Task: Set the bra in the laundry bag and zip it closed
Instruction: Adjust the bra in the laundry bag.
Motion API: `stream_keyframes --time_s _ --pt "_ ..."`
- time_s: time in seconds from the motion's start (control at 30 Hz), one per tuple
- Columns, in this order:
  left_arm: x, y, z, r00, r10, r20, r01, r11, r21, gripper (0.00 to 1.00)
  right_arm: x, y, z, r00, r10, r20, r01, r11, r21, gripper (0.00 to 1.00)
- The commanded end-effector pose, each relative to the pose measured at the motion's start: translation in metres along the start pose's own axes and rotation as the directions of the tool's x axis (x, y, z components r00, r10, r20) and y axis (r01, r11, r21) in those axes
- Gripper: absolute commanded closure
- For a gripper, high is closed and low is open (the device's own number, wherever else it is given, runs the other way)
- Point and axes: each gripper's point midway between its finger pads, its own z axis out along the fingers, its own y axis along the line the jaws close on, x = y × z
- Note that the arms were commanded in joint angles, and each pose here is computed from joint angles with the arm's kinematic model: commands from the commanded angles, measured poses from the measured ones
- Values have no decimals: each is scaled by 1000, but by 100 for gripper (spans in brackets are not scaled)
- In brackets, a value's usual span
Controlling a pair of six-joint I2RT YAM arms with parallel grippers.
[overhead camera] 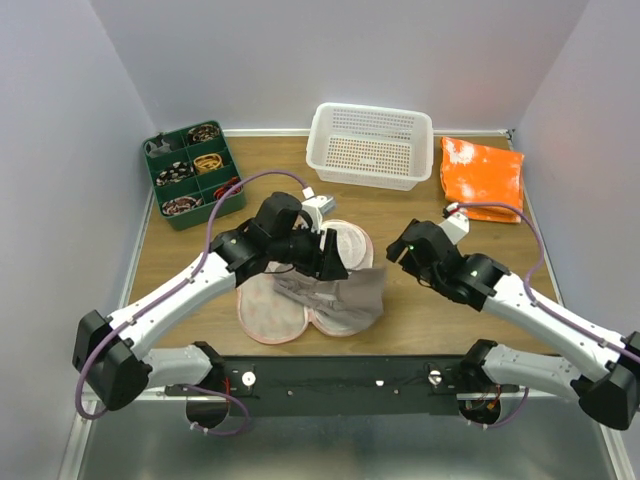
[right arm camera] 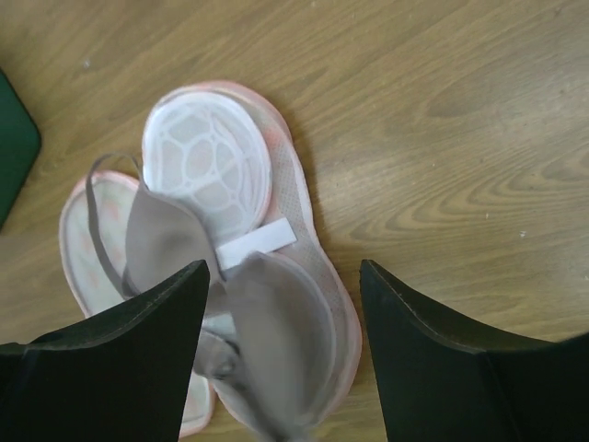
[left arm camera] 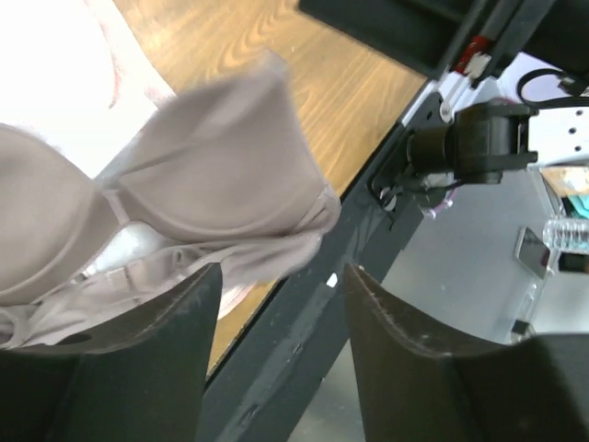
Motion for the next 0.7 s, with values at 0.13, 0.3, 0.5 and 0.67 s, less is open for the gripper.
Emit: stream_keyframes --time_s 0.13,0.3,0.5,0.67 --pt "-30 0 -26 986 99 133 -87 992 -96 27 -16 20 -11 1000 -10 1 10 999 -54 25" --pt "-25 36 -13 993 63 100 -39 973 -228 27 25 18 7 987 -59 -152 53 998 -46 25" --pt "-21 69 3 995 20 97 10 955 -297 27 44 6 8 977 -48 -208 41 998 -37 24" --pt "-18 95 13 994 -34 103 67 940 -335 28 41 -11 1 980 -51 -192 53 999 3 23"
